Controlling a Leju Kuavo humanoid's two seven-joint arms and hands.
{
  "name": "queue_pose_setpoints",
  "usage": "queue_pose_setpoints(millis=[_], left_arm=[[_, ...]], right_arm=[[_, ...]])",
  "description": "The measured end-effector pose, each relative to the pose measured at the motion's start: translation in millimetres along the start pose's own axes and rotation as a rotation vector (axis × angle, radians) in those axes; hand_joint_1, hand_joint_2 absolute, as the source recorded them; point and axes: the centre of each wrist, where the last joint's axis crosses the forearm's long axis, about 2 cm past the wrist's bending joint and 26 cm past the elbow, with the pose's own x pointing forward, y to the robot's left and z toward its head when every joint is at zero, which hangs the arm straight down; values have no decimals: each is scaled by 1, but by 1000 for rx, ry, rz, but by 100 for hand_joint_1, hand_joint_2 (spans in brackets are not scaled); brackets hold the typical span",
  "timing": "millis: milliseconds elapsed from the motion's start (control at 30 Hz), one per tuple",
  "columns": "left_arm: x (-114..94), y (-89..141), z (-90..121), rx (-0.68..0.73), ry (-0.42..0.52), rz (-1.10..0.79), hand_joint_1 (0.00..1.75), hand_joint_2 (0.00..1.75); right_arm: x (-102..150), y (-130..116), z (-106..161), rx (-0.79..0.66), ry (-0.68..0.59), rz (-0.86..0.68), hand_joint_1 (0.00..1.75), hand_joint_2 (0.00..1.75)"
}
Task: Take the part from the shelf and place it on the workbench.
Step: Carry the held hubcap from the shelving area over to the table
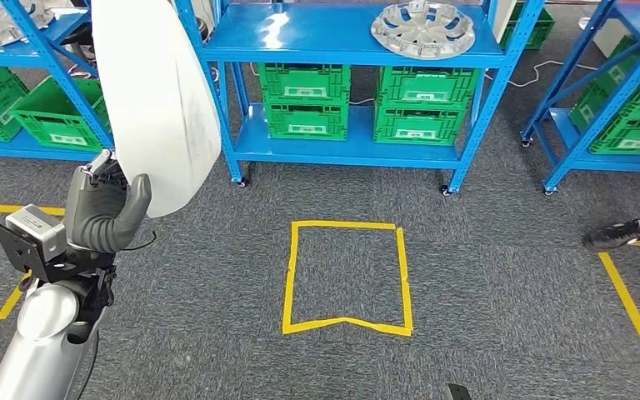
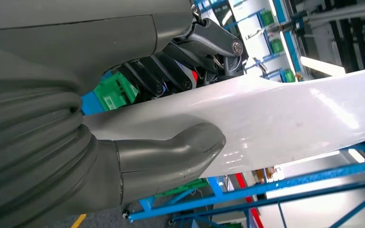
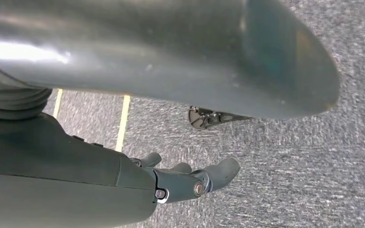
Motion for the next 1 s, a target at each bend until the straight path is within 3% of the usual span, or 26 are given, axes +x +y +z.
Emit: queue_pose_setpoints(millis=[1000], left_arm=[[1,3,8,-11,5,-23,175,175]], right_arm=[[-4,0,1,19,10,5,0,0]])
